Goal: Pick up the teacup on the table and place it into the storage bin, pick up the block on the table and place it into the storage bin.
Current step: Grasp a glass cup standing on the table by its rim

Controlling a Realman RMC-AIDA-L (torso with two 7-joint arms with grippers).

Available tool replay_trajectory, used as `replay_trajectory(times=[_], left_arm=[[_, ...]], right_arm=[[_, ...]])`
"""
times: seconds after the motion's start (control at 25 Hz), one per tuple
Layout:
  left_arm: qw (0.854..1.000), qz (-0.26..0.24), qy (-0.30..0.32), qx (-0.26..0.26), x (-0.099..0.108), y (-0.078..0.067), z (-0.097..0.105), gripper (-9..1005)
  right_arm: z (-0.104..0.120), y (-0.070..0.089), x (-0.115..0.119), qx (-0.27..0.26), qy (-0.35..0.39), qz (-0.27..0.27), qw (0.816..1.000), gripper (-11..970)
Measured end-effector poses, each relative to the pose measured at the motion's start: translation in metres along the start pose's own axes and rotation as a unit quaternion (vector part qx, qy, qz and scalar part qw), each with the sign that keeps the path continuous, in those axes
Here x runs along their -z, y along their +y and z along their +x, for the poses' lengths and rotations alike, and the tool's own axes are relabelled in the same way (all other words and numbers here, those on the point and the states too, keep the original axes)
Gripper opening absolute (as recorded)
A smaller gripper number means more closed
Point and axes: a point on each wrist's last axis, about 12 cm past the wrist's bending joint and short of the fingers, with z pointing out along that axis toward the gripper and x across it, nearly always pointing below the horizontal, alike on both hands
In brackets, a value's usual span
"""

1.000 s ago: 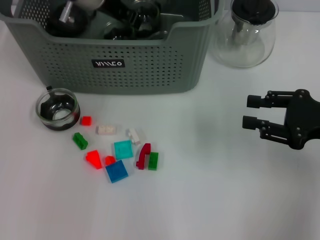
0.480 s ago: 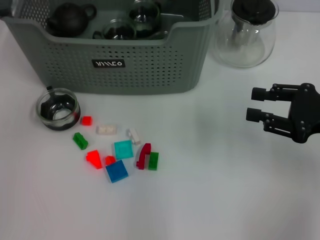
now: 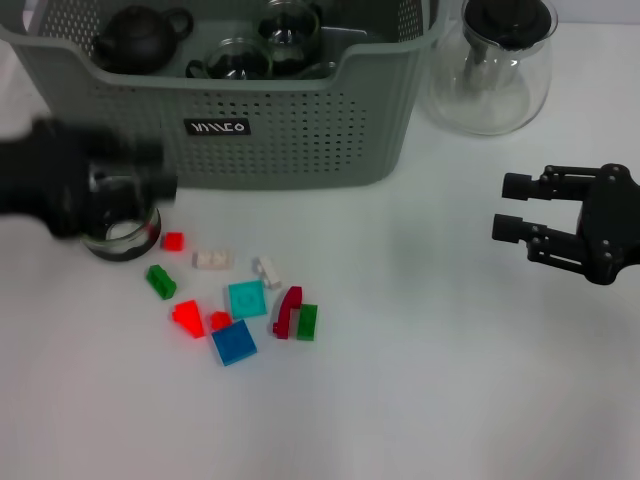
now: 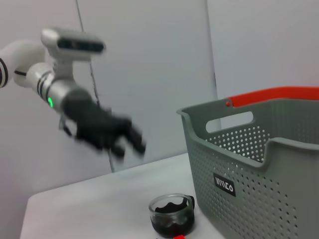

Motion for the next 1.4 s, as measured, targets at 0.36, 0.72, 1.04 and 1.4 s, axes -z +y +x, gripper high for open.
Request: replay_trajectory(times=[0.36,0.72,1.04,1.4], left_arm=[[0.972,-0.08,0.219,0.039,-0.037,0.021,0.012,400],[0.946,-0.137,0.291,0.035,-0.058,0.033,0.008,379],[0.936,-0.127,0.329,0.022,-0.067,0.03,0.011,348],[0.934,-0.097,0.344,0.021,-0.069,0.023,0.01,313]], right_arm=[[0.0,0.0,-0.001,-0.008,0.001,0.0,1.0,505],[0.0,-0.001,0.0,-0.014,0.003,0.003,1.0,504],[0.0,-0.001,0.0,-0.014,0.003,0.003,1.0,504],[0.0,-0.002,-0.001,-0.013,0.003,0.002,1.0,504]])
